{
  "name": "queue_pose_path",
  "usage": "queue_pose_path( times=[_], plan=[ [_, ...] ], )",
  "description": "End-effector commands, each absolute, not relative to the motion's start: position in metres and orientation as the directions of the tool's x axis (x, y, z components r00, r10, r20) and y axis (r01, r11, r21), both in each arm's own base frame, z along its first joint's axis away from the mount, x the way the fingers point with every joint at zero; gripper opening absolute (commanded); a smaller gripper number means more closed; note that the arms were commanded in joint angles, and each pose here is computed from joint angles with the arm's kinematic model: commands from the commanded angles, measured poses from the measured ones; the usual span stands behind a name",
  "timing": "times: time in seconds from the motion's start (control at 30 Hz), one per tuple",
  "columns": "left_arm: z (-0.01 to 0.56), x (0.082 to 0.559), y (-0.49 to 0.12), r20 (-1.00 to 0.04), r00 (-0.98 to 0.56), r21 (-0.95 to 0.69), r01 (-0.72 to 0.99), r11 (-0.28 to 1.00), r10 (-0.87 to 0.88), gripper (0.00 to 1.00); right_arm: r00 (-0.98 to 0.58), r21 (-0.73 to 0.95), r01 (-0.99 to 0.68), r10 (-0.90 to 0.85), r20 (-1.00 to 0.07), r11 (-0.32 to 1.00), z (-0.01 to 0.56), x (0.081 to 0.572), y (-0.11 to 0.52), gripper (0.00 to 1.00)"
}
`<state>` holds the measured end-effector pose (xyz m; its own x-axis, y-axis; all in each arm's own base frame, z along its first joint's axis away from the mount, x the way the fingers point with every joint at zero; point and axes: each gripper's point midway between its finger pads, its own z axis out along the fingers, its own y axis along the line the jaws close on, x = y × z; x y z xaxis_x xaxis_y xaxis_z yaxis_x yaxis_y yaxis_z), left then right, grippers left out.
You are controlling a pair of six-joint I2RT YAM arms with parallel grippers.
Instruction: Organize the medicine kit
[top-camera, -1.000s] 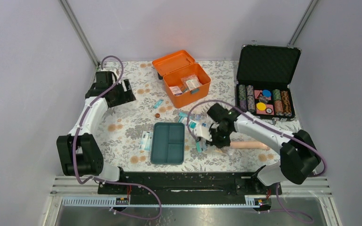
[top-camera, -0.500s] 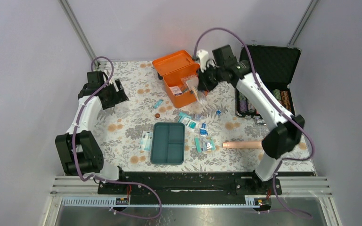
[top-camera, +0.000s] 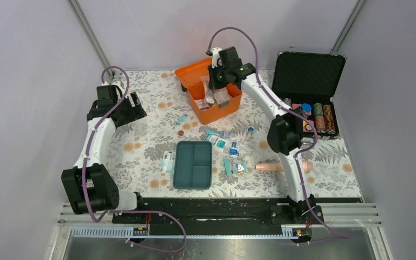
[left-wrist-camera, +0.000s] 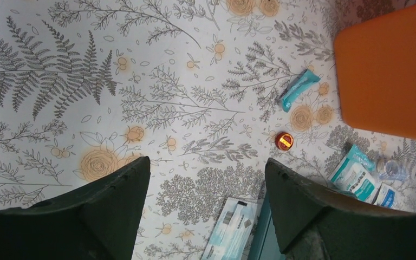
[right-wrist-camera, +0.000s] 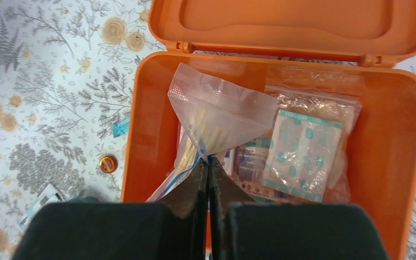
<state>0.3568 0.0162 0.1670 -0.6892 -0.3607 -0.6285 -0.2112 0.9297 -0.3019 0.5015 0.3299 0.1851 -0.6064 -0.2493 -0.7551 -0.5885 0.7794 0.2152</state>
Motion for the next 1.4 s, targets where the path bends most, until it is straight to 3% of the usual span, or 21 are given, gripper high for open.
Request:
queue_pose_path(
  times=[0.0, 0.2, 0.47, 0.67, 0.9, 1.13, 1.37],
  plan=[
    [0.186, 0.36, 0.016, -0.692, -0.64, -0.297, -0.171, 0.94, -0.335, 0.77, -0.549, 0.17, -0.606, -0.255, -0.796, 0.777, 0.182, 0.514, 0.356, 0.06],
    [0.182, 0.354, 0.014, -0.682, -0.648, -0.304, -0.169, 0.937, -0.338, 0.77, -0.55, 0.127, -0.587, -0.278, -0.787, 0.8, 0.162, 0.52, 0.357, 0.25],
    [0.172, 0.356, 0.009, -0.652, -0.664, -0.337, -0.18, 0.924, -0.367, 0.78, -0.511, 0.093, -0.588, -0.279, -0.813, 0.804, 0.189, 0.518, 0.35, 0.4],
    [0.15, 0.353, 0.0, -0.607, -0.733, -0.326, -0.122, 0.938, -0.306, 0.79, -0.482, 0.125, -0.63, -0.26, -0.837, 0.766, 0.236, 0.496, 0.346, 0.44],
    [0.118, 0.328, -0.036, -0.447, -0.895, -0.271, 0.123, 0.955, -0.012, 0.72, -0.499, 0.133, -0.624, -0.261, -0.826, 0.77, 0.263, 0.46, 0.308, 0.46],
    [0.082, 0.301, -0.065, -0.405, -0.867, -0.108, 0.362, 0.926, 0.291, 0.7, -0.502, 0.109, -0.573, -0.243, -0.83, 0.812, 0.281, 0.445, 0.263, 0.47],
    [0.056, 0.295, -0.084, -0.349, -0.888, -0.076, 0.346, 0.935, 0.3, 0.68, -0.525, 0.064, -0.52, -0.26, -0.811, 0.852, 0.273, 0.422, 0.221, 0.47]
  ],
)
